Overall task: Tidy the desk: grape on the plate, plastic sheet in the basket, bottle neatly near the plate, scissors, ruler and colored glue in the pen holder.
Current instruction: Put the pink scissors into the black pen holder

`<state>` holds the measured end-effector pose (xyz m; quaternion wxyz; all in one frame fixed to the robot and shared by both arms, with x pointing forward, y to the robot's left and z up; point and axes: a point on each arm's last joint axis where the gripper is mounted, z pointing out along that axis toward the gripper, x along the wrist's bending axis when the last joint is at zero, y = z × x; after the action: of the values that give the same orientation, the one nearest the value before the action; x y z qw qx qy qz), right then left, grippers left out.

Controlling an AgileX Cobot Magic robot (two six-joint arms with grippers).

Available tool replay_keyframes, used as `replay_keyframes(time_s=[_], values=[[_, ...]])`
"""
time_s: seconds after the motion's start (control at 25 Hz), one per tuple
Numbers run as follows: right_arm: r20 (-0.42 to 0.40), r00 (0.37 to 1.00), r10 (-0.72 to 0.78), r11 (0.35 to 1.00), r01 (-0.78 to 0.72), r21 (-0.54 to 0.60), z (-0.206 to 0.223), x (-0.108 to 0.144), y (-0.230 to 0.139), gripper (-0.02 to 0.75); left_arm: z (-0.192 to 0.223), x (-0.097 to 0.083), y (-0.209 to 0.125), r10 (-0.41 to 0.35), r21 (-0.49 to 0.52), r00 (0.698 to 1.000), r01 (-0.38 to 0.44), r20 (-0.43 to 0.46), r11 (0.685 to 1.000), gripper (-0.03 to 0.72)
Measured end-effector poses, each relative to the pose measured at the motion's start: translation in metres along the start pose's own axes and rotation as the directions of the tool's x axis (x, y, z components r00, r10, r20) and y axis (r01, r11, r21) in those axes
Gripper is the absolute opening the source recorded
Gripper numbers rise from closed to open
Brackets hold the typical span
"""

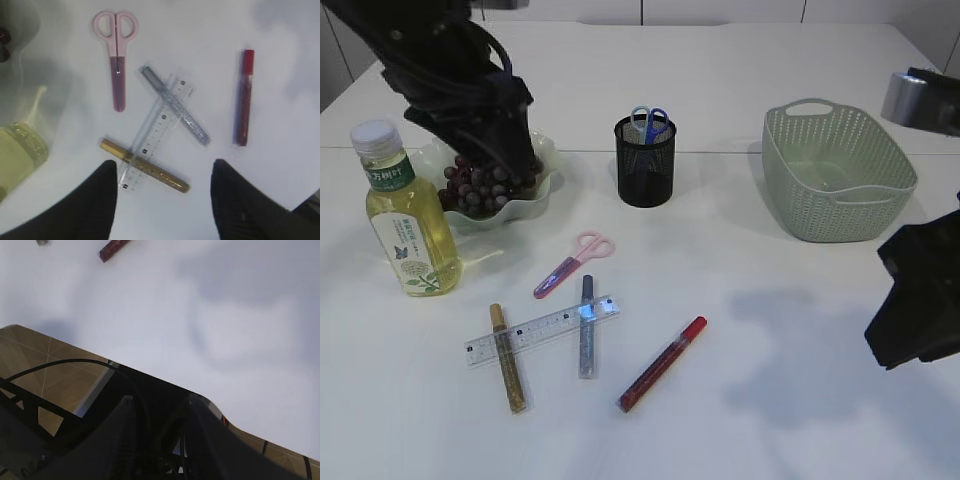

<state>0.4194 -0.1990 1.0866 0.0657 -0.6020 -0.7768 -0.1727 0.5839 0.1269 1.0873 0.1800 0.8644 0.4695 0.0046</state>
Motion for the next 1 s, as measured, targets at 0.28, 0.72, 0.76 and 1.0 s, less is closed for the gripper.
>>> replay_keyframes(time_s=[0.28,0.72,0.76,1.0], values=[[0.02,0.999,-0.038,0.999,0.038,0.0,0.0,-0.002,0.0,0.279,0.06,0.02,0.01,0.028,0.135,0.998,-0.02,-0.058,0.991,0.435],[0.049,0.997,-0.056,0.998,0.056,-0.002,0.0,-0.004,0.0,0.279,0.131,0.039,0.012,0.067,0.275,0.995,-0.046,-0.068,0.96,0.435],[0.051,0.997,-0.059,0.998,0.059,-0.002,0.0,-0.005,0.0,0.279,0.134,0.04,0.014,0.069,0.271,0.995,-0.047,-0.07,0.962,0.435],[0.085,0.994,-0.071,0.997,0.072,-0.002,0.0,-0.008,0.001,0.279,0.15,0.029,0.03,0.135,0.263,0.986,-0.104,-0.103,0.959,0.435]])
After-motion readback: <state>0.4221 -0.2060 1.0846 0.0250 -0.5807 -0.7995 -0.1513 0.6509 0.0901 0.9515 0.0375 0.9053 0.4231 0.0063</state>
